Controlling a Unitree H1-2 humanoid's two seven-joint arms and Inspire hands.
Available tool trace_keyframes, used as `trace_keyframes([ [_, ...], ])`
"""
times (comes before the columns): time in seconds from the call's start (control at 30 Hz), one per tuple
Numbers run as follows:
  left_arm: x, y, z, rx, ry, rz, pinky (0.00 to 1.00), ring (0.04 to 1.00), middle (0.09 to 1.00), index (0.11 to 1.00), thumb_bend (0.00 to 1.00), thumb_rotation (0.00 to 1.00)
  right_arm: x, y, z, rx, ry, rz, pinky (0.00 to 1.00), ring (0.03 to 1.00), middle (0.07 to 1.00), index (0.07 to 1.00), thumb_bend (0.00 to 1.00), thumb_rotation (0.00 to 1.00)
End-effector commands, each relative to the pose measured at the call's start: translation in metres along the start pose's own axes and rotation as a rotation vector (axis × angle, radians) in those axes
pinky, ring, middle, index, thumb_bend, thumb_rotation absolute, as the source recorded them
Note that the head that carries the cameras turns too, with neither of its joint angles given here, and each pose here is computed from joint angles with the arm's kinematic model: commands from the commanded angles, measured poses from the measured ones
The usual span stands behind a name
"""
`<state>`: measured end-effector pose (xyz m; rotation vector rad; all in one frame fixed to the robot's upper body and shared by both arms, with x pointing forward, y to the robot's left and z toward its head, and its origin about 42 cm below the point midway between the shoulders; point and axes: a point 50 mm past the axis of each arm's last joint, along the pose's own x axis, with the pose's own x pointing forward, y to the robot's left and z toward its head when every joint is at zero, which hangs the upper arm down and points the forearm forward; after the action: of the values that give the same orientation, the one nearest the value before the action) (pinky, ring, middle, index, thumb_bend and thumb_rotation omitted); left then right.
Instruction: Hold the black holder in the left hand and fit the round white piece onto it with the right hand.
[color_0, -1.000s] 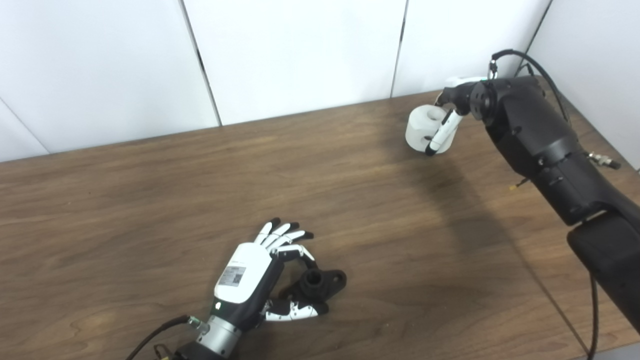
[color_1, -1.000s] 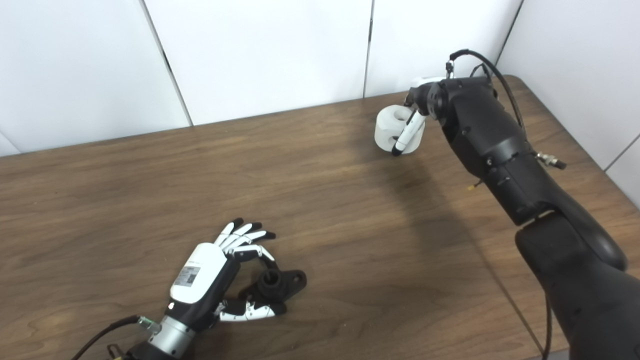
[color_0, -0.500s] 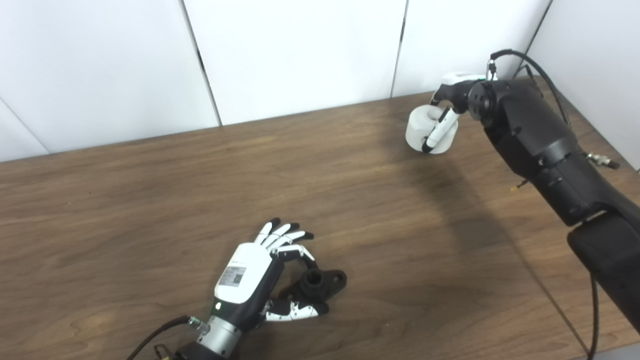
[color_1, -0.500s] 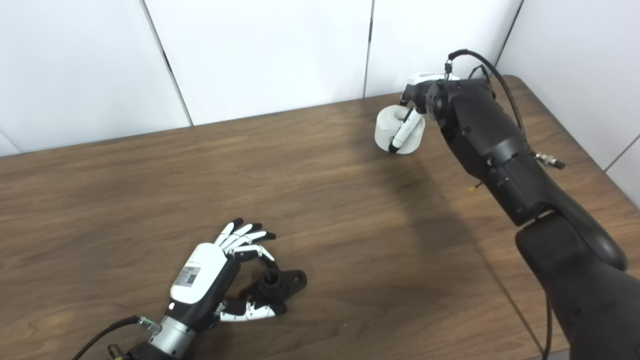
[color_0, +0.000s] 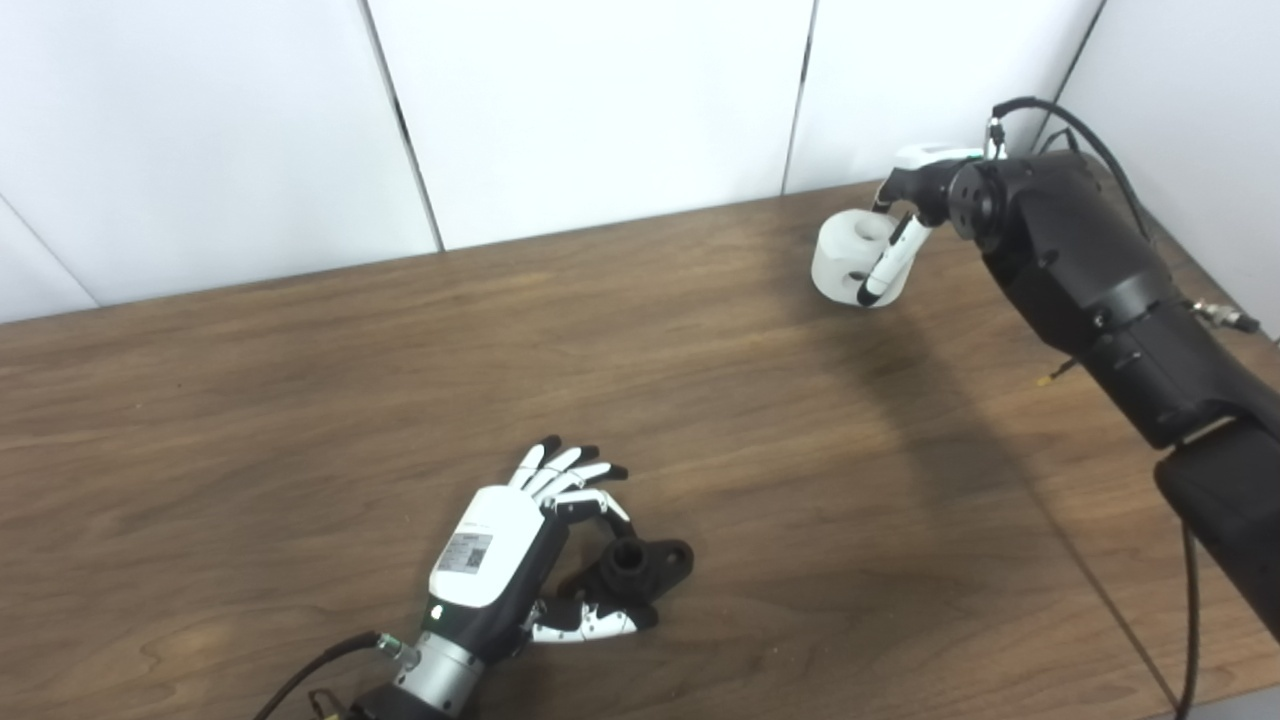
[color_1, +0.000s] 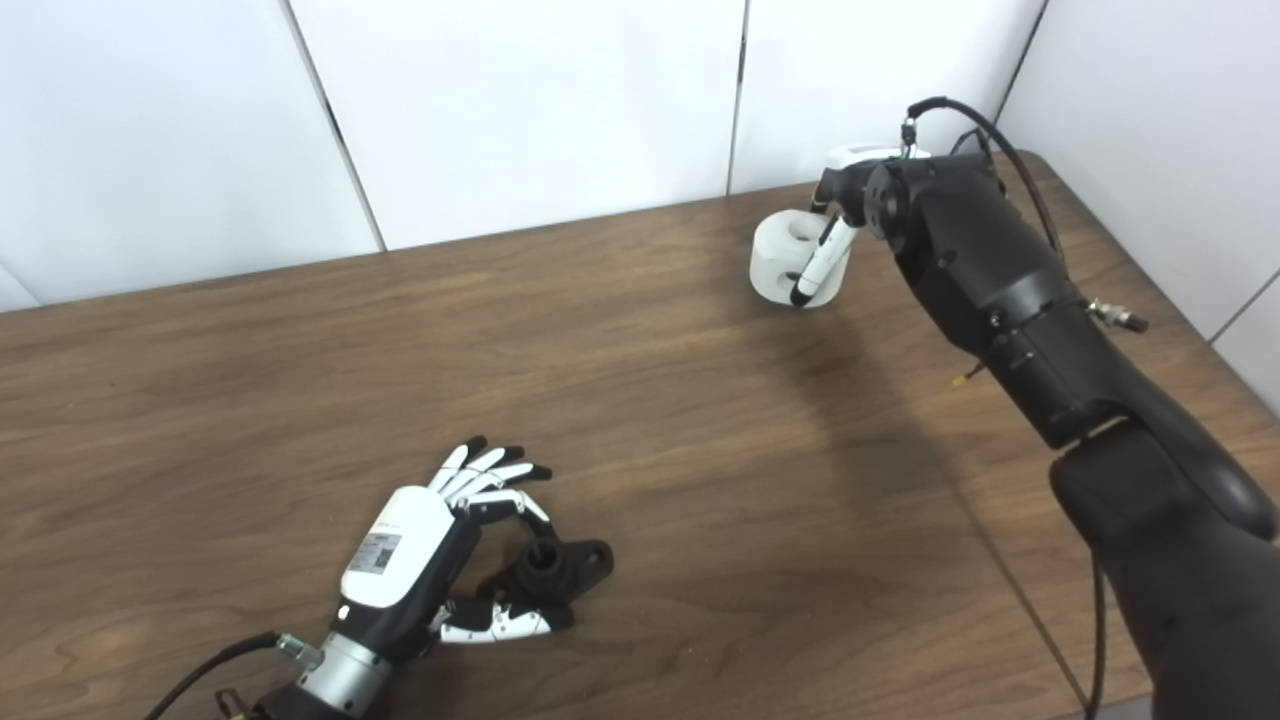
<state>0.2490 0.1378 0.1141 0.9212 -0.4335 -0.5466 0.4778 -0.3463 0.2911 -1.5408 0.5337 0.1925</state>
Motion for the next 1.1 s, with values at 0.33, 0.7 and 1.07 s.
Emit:
trace_keyframes([
  [0.33,-0.0053,-0.0075,-0.0033,0.024,0.014,-0.045,1.0,0.909,0.821,0.489,0.51,0.06,-0.0154,-0.05,-0.0008,0.022,-0.029,-0.122,1.0,1.0,0.955,0.731,0.93,0.36],
  [0.7,-0.0056,-0.008,-0.0027,0.023,0.019,-0.042,1.0,0.909,0.818,0.488,0.51,0.06,-0.0166,-0.0501,0.0002,0.041,-0.055,-0.143,1.0,1.0,0.929,0.713,0.94,0.36],
  [1.07,-0.006,-0.0078,-0.0023,0.019,0.017,-0.043,1.0,0.909,0.82,0.488,0.51,0.06,-0.017,-0.0487,0.0016,0.014,-0.043,-0.145,1.0,1.0,0.929,0.712,0.93,0.35],
])
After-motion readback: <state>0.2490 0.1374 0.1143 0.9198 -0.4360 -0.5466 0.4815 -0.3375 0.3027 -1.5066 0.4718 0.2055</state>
